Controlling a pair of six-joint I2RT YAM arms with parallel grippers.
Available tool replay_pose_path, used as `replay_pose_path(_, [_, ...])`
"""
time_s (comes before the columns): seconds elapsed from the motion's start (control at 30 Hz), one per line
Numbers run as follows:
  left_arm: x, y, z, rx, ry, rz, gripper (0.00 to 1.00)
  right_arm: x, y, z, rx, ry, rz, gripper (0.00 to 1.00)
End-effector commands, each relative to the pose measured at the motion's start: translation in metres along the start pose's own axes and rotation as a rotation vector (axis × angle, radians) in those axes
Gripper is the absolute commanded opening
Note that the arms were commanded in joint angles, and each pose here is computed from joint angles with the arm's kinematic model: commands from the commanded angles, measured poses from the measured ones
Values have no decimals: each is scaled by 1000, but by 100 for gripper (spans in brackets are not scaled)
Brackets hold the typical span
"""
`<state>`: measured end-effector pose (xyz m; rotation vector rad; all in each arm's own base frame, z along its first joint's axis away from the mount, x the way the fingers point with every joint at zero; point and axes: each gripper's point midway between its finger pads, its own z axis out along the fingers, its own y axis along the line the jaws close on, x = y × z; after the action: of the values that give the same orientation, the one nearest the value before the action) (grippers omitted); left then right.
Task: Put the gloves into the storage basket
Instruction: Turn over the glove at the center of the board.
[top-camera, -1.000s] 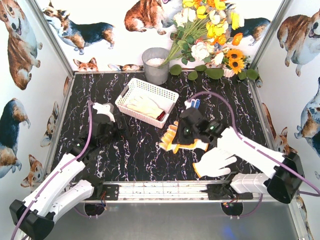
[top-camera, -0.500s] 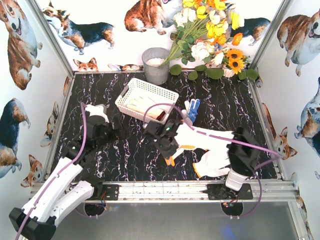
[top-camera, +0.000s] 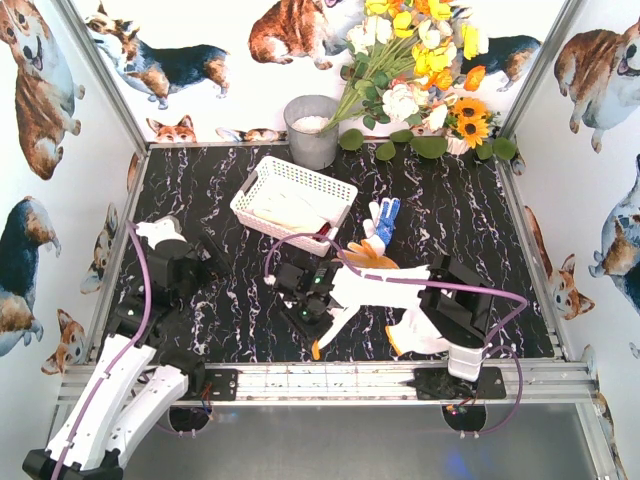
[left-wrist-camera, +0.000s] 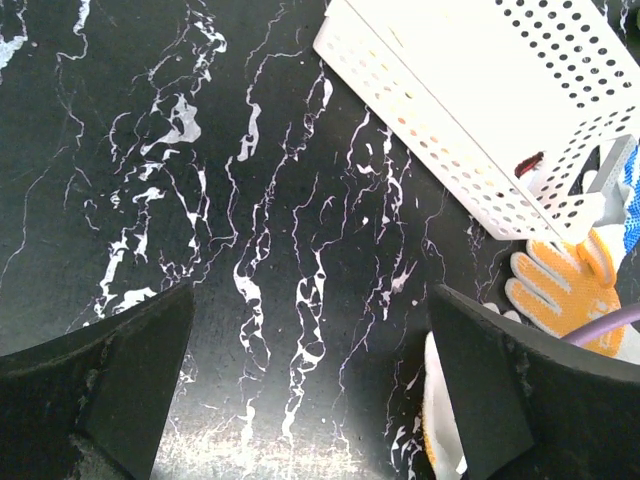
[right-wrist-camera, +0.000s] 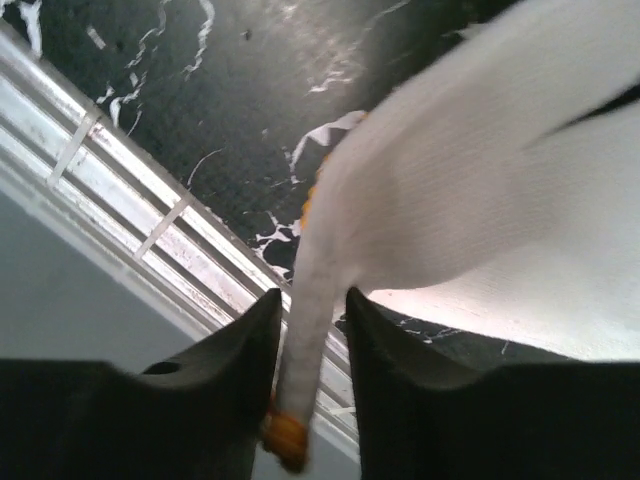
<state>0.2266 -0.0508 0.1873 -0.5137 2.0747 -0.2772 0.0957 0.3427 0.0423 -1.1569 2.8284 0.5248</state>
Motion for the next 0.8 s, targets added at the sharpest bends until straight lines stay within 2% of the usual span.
replay_pose_path(0.0, [2, -8, 6, 40, 16, 27, 94, -14, 31, -13, -140, -89, -26, 45])
replay_pose_path(0.1, [9, -15, 10, 77, 57, 63, 94, -15, 35, -32, -166, -137, -16, 66])
replay_pose_path(0.23, [21, -29, 16, 142, 142, 120, 94, -18, 26, -62, -193, -207, 65, 78])
replay_pose_path(0.33, [36, -41, 21, 206, 229, 159, 93, -23, 3, -91, -214, -279, 177, 85])
replay_pose_path(0.5, [77, -57, 21, 334, 429, 161, 87, -21, -62, -120, -185, -380, 502, 84])
replay_pose_path(0.63, [115, -64, 20, 377, 558, 93, 82, -2, -97, -110, -178, -370, 766, 79])
replay_pose_path(0.77, [150, -69, 20, 399, 645, 69, 73, 18, -108, -86, -188, -327, 937, 72])
